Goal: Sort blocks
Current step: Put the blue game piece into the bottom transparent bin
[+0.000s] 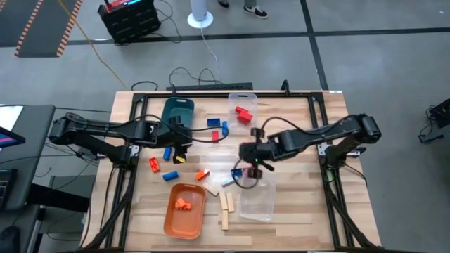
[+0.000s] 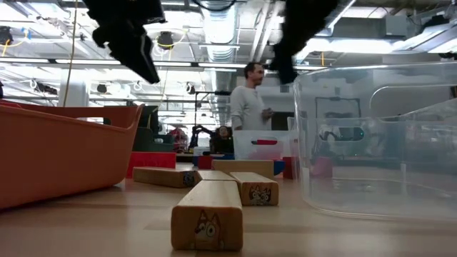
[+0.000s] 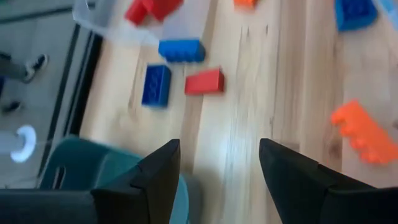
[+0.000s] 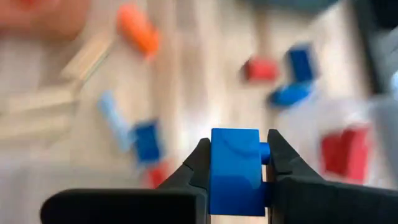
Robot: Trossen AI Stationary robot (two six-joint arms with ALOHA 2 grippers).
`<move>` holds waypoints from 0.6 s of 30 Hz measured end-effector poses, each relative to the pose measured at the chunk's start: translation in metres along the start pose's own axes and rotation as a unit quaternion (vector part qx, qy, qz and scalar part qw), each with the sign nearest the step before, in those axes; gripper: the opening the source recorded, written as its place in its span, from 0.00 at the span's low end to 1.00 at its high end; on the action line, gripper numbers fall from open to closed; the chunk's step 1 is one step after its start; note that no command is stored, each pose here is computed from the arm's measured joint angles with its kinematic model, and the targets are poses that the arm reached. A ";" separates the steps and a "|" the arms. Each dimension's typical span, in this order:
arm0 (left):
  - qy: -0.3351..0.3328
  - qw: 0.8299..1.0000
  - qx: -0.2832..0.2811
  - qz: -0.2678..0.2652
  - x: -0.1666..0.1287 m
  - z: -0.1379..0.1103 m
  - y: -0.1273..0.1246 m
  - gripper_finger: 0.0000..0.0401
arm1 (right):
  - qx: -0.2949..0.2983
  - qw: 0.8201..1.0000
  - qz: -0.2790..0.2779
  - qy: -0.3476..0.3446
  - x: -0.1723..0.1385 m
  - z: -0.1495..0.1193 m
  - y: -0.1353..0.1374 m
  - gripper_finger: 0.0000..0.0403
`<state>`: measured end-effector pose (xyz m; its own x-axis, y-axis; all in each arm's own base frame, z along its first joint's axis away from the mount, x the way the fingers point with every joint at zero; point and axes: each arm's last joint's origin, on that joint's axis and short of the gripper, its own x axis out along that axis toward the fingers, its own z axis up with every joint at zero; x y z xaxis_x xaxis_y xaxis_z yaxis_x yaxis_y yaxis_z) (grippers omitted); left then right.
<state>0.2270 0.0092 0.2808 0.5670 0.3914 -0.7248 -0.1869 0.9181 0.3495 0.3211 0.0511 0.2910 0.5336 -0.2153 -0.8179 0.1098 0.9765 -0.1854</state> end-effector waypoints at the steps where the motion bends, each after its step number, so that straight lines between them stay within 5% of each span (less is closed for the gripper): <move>1: 0.005 1.000 -0.002 0.000 0.000 -0.001 0.000 0.53 | 0.008 1.000 0.018 0.019 -0.003 -0.003 0.004 0.16; 9: -0.003 1.000 0.017 0.001 0.001 0.000 0.000 0.53 | 0.061 0.982 0.152 0.092 0.010 -0.036 0.048 0.16; 18: -0.071 0.997 0.023 -0.014 0.010 -0.015 -0.007 0.53 | 0.104 0.975 0.185 0.070 0.022 -0.058 0.080 0.24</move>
<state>0.2219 0.0073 0.2626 0.6803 0.3497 -0.6441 -0.1349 0.9236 0.3589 0.2930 0.1235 0.2271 0.4505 0.1664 -0.8771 0.1080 0.9651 0.2386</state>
